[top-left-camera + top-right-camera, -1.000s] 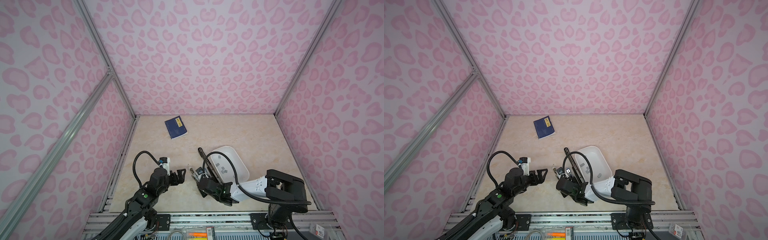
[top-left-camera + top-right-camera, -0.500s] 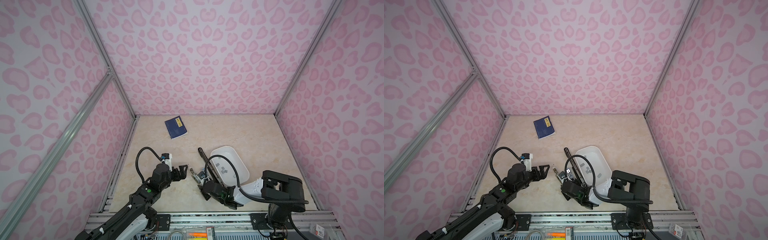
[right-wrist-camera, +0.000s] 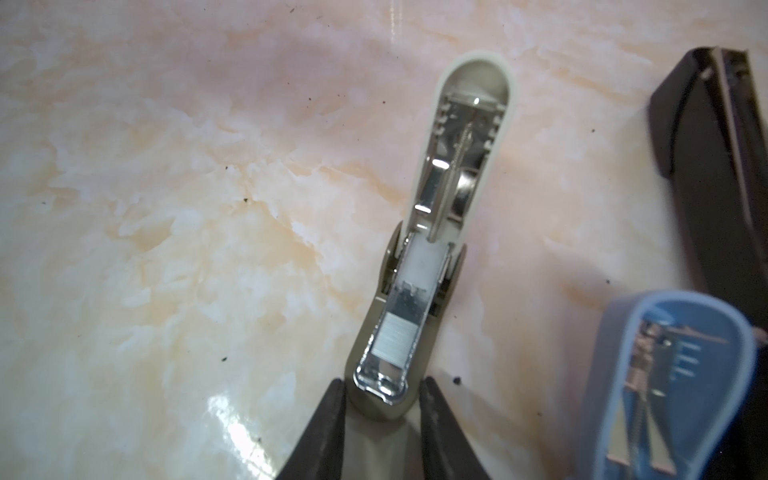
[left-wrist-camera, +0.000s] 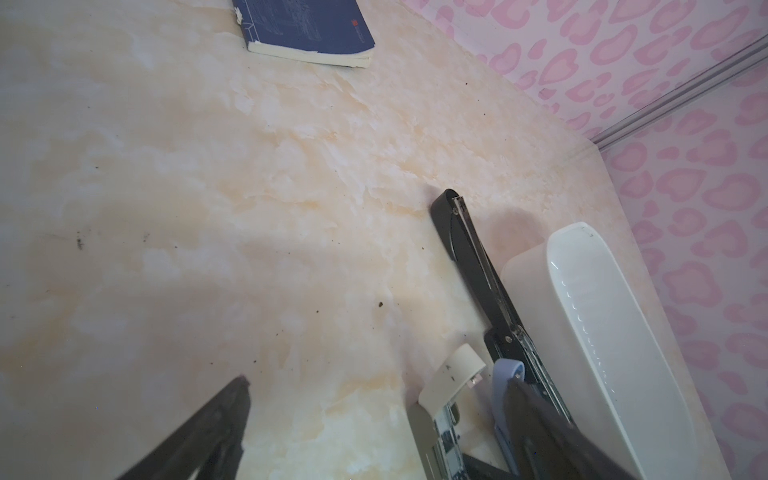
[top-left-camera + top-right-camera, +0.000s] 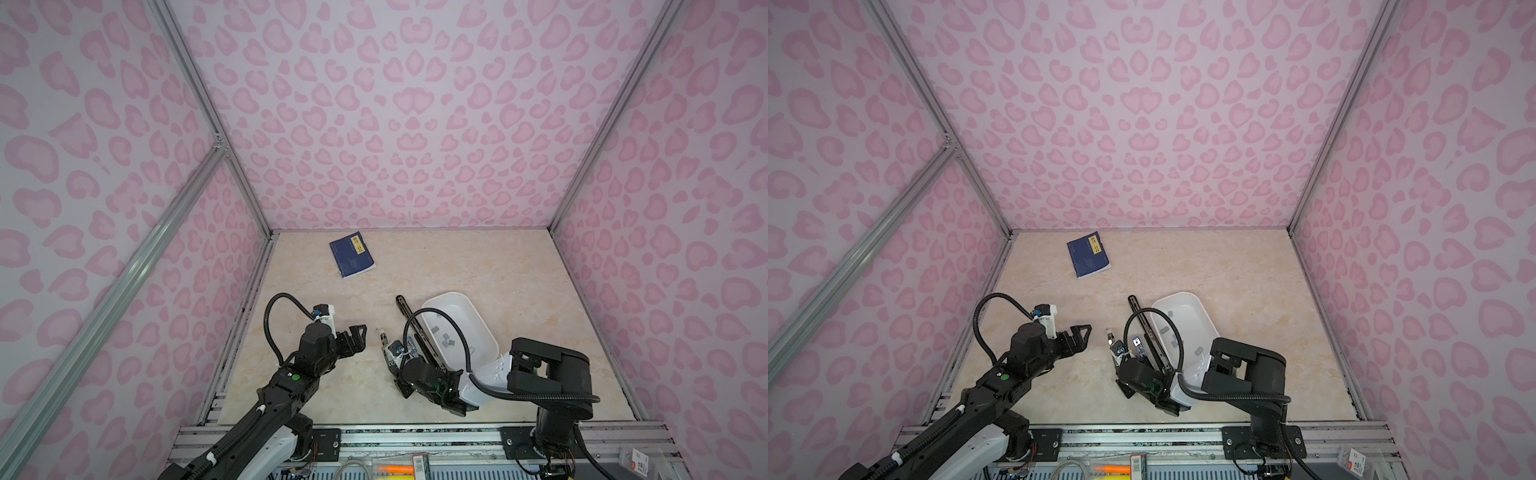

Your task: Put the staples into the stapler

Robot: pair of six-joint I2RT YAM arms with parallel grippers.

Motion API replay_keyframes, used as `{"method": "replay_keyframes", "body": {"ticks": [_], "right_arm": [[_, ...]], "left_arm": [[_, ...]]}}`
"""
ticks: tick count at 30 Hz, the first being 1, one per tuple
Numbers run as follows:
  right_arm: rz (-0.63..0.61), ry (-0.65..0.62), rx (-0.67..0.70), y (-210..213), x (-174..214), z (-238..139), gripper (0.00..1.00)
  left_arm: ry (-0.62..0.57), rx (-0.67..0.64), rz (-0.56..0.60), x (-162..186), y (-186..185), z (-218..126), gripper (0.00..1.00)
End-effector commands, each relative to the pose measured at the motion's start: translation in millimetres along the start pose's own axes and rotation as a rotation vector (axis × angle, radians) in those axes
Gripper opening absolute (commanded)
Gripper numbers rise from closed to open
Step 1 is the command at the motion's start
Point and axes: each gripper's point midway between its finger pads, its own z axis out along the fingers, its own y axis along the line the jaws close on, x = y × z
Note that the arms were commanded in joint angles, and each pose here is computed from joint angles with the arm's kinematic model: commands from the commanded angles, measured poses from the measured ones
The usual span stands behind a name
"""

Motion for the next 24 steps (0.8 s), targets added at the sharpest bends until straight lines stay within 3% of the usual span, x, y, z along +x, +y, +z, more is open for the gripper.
{"method": "replay_keyframes", "body": {"ticks": [1, 5, 14, 24], "right_arm": [[-0.009, 0.054, 0.029, -5.6, 14.7, 3.7, 0.35], [-0.007, 0.073, 0.025, -2.1, 17.5, 10.5, 0.42], [-0.002, 0.106, 0.081, -9.8, 26.3, 20.2, 0.31], [0.012, 0.103, 0.057, -4.1, 24.8, 26.8, 0.51]], "left_arm": [[-0.015, 0.021, -0.007, -3.4, -3.3, -0.8, 0.96], [-0.028, 0.011, -0.004, -4.2, -0.6, -3.1, 0.96], [-0.031, 0.015, 0.001, -4.4, -1.2, -4.3, 0.96], [-0.031, 0.006, -0.001, -4.6, 0.5, -3.7, 0.96]]}}
